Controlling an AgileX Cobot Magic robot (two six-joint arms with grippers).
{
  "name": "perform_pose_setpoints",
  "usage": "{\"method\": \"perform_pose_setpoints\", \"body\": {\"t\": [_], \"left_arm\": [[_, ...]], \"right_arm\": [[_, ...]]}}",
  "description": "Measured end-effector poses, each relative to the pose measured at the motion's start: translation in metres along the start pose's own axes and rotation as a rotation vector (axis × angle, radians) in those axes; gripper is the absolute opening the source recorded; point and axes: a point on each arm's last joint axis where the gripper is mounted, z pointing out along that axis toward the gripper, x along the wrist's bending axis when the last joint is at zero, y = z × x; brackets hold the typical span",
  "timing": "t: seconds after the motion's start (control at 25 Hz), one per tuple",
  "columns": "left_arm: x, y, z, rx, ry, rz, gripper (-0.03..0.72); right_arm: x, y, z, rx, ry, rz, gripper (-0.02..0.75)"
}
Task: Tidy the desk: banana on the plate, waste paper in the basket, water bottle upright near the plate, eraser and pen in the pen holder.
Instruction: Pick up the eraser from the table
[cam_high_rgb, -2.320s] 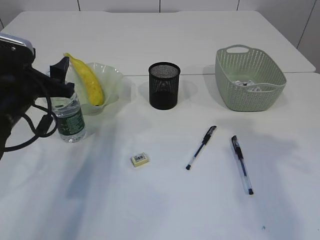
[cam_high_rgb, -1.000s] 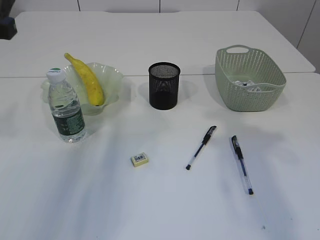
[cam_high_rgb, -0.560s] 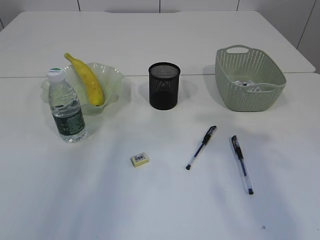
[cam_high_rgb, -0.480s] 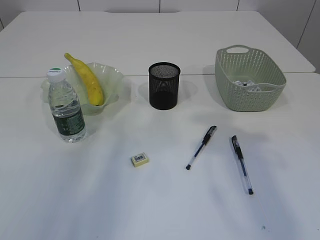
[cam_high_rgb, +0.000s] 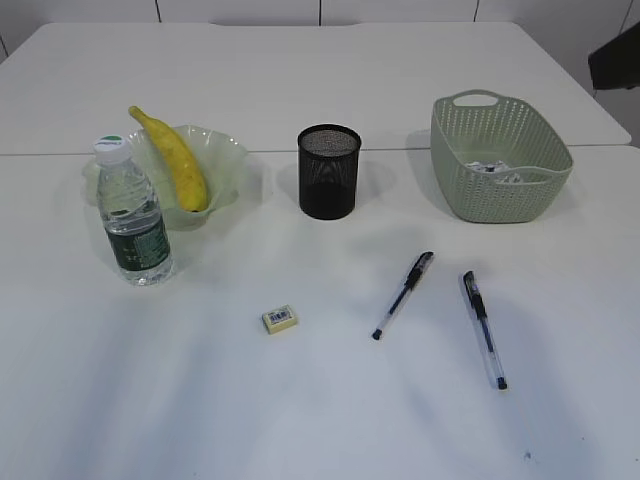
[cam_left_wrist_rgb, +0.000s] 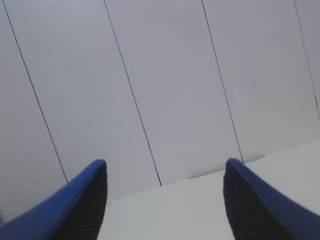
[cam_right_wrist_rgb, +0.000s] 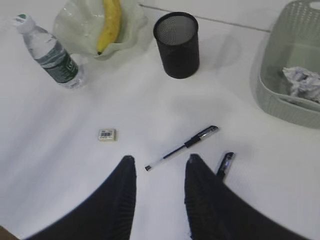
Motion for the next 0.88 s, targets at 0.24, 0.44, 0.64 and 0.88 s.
{"method": "perform_pose_setpoints", "body": {"t": [0.24,0.44,0.64,0.88], "left_arm": [[0.001,-0.002,-0.001,0.029,0.001,0.013,0.515],[0.004,-0.002,-0.001,0.019,0.034,0.001,0.515],[0.007,-0.002,-0.002,0.026,0.078,-0.048,0.515],[0.007,-0.003,-0.002,0.031,0.074,-0.054,0.515]], "right_arm": [[0.004,0.002,0.000,-0.020,0.049,-0.016,0.251],[0.005,0.002,0.004,-0.006,0.085,0.005,0.251],[0.004,0.003,0.011,0.000,0.111,0.018,0.251],[0.000,0.006,0.041,0.019,0.208,0.056,0.251]]}}
